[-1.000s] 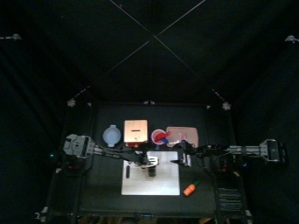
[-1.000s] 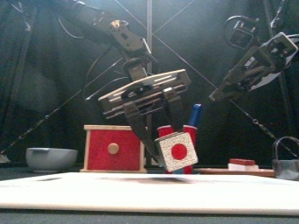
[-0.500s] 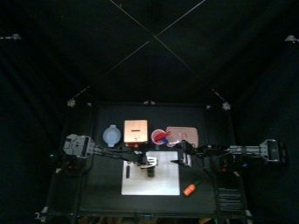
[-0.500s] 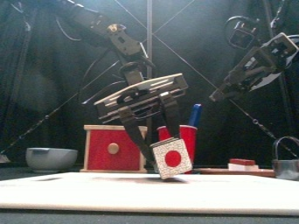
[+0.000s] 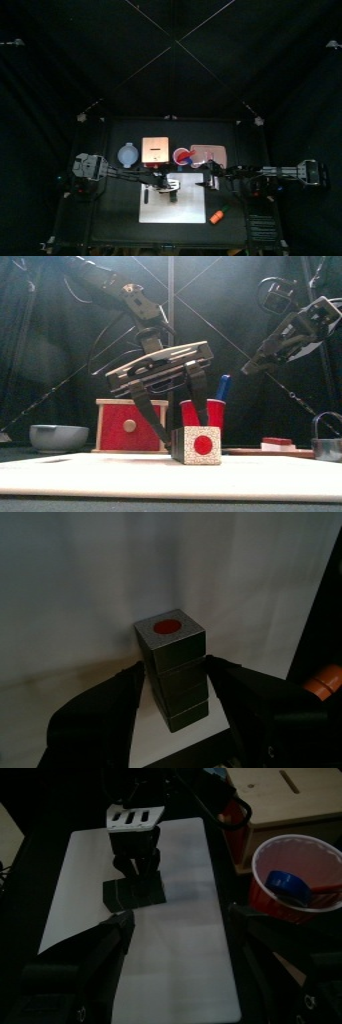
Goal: Place sushi roll on cutting board
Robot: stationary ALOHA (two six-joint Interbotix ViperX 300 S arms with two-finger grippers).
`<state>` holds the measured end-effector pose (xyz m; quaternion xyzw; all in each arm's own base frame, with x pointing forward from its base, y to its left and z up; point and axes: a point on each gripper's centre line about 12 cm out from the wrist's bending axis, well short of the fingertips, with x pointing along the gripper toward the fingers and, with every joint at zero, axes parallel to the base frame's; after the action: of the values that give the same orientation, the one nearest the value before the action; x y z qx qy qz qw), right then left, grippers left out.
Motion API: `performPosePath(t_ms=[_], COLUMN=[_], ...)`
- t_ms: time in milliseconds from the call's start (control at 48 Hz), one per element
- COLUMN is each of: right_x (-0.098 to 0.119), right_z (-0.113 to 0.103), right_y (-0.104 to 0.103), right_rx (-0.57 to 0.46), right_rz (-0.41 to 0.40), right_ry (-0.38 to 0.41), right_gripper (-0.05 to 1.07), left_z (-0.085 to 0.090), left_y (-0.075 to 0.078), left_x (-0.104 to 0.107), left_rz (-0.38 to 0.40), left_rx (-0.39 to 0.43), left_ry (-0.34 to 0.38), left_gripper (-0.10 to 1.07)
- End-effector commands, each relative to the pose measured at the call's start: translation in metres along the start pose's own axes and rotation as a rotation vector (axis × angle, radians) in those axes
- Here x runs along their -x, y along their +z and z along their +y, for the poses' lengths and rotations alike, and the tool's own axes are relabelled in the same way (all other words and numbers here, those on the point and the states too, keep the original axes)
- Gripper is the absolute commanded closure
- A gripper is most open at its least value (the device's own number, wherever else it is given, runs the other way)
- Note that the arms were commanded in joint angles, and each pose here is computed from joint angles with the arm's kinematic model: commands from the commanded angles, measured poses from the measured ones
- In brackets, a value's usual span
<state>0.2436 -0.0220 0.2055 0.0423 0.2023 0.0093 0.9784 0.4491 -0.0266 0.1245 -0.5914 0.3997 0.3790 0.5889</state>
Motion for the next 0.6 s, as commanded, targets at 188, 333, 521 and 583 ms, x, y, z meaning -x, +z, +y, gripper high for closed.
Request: performPosePath(t_ms=[188, 333, 521, 583], right_x=[0.002, 0.002, 0.002, 0.003], right_z=[0.0, 0.0, 0.0, 0.0], right_y=[0.005, 0.006, 0.016, 0.021], right_rx=[-0.011, -0.027, -0.02, -0.016], right_rz=[-0.02, -0.027, -0.052, -0.067], right_ry=[0.001, -0.003, -0.002, 0.0], right_gripper=[-0.01, -0.01, -0.01, -0.01], left_z=[-0.026, -0.036, -0.026, -0.022], left_y=[0.0, -0.004, 0.002, 0.005], left_x=[0.056, 0.077, 0.09, 0.097], left_rz=[-0.004, -0.003, -0.073, -0.098], left_rx=[-0.017, -0.037, -0.163, -0.21], left_ry=[-0.157, -0.25, -0.332, -0.372], left_gripper=[0.1, 0.1, 0.1, 0.1])
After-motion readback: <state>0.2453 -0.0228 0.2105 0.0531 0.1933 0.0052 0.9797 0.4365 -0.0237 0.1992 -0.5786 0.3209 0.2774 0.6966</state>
